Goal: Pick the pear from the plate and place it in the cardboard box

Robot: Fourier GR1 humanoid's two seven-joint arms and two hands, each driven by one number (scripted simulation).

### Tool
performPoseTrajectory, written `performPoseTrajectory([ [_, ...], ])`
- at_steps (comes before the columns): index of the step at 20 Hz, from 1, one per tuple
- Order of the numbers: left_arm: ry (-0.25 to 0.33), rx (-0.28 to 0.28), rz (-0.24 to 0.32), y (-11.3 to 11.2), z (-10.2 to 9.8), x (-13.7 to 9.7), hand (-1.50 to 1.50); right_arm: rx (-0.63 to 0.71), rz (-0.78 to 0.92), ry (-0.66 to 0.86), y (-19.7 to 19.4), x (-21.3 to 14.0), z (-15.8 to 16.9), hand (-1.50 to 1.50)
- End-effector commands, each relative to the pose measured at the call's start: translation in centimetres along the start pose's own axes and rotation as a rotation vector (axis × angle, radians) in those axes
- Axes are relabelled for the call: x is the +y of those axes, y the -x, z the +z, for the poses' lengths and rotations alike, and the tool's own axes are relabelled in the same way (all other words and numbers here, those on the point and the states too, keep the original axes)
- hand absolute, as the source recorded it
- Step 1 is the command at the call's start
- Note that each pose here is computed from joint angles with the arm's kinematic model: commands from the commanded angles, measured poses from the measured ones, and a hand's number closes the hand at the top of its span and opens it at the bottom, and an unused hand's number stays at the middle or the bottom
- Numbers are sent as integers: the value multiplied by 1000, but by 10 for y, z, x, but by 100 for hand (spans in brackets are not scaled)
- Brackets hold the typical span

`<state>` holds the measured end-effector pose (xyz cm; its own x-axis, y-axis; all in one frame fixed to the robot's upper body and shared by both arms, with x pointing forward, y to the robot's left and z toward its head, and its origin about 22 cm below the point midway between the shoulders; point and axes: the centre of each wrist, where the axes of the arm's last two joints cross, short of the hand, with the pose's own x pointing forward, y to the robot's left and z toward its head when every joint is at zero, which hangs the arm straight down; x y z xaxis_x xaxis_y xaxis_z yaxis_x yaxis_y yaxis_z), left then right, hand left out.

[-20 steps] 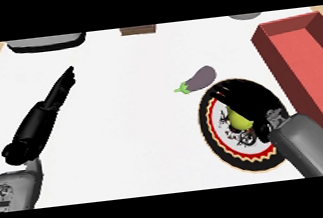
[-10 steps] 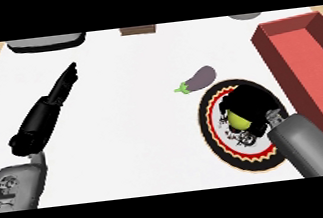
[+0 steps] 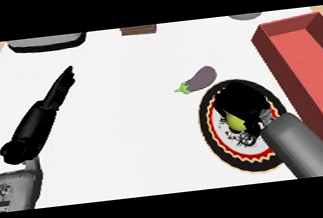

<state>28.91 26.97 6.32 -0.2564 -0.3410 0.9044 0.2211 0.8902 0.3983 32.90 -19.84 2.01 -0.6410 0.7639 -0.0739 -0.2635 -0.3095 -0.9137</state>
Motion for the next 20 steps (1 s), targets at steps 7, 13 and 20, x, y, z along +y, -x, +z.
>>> performPoseTrajectory([
  [7, 28, -50, -5, -16, -13, -8, 0, 654, -505, 309, 42, -79, -36, 150],
  [13, 30, -28, -11, -5, -13, -2, 0, 750, -296, 496, 44, -143, -59, 150],
  [20, 10, -6, -9, -7, -11, 5, 0, 952, -352, 724, 43, -201, -52, 150],
])
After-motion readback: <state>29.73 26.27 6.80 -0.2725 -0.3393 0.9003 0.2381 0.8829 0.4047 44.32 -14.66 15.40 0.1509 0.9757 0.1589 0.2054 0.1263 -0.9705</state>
